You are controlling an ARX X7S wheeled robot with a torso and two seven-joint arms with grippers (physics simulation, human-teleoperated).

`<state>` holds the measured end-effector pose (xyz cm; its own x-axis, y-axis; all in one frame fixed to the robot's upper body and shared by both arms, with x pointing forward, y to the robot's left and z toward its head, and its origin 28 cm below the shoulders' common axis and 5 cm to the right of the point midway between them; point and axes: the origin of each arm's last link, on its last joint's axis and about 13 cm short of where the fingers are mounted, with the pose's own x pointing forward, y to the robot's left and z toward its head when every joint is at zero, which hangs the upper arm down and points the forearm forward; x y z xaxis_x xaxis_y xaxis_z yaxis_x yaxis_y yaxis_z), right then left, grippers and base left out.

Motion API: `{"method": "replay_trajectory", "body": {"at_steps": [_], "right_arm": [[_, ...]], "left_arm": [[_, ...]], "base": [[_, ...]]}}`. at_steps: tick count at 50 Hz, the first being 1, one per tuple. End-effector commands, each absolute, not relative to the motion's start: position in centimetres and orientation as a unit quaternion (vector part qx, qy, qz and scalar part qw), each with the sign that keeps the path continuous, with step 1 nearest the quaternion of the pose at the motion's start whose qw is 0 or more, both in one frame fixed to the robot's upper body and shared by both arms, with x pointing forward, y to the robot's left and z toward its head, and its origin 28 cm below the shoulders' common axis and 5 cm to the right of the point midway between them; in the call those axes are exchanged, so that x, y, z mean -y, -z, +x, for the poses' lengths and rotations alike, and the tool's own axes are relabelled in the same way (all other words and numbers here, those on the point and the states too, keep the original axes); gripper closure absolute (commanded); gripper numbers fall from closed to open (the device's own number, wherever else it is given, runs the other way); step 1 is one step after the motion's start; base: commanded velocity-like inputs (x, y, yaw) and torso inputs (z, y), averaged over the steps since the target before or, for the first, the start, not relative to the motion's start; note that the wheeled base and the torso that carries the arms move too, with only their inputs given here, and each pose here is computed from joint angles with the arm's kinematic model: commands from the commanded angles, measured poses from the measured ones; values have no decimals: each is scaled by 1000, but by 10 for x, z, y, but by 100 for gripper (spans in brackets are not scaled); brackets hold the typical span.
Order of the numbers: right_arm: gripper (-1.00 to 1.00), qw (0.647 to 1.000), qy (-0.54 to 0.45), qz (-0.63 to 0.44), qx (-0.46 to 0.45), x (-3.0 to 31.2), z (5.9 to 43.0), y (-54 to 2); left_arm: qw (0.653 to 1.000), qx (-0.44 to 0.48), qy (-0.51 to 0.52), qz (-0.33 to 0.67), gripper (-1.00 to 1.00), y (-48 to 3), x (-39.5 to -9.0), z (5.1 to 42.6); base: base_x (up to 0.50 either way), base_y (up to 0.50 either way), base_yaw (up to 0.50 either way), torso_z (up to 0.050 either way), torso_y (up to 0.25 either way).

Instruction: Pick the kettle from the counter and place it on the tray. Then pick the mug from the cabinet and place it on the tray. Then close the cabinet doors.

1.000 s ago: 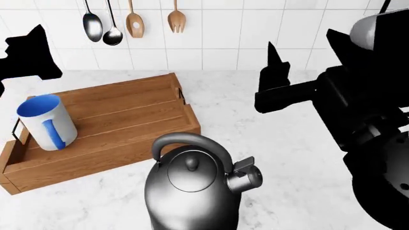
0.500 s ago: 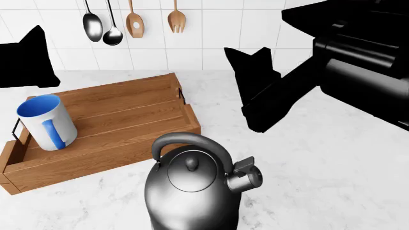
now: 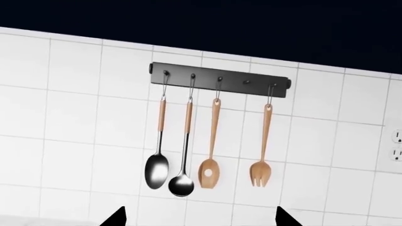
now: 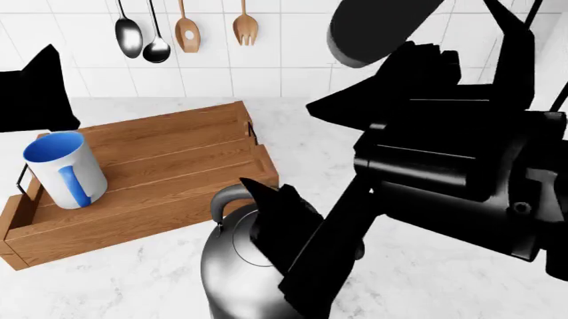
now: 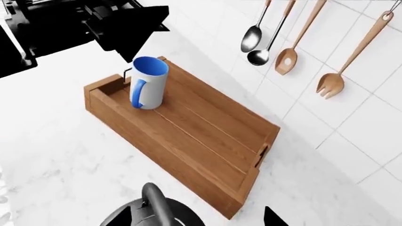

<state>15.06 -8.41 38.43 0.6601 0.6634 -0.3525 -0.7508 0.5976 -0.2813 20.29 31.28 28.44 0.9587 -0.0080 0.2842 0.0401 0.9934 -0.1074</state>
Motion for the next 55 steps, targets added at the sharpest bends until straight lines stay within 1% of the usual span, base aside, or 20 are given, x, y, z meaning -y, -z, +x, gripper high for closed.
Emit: {"method": "replay_trajectory", "body": {"at_steps": [1,25,41,48,49,55], "right_arm": [[-100,873,-416,-216,-135,76,156,-375],[-100,865,-417,-214,-179,63,187,-348],[-100,858,-417,-220,-204,62,192,-337],[-100,859,-417,-221,-200,61,192,-337],[100,863,-412,-217,-196,61,193,-339],[100,870,-404,-216,-183,61,193,-342]], "left_arm": [[988,140,11,-57,-100,-282,-314,203],[989,135,8,-62,-100,-276,-317,205],[989,130,7,-65,-100,-272,-318,207],[990,128,5,-65,-100,-270,-319,208],[990,128,4,-66,-100,-270,-319,208],[990,127,3,-66,-100,-268,-320,208]], "base": [[0,0,0,0,0],[0,0,0,0,0],[0,0,0,0,0],[0,0,0,0,0],[0,0,0,0,0],[0,0,0,0,0]]}}
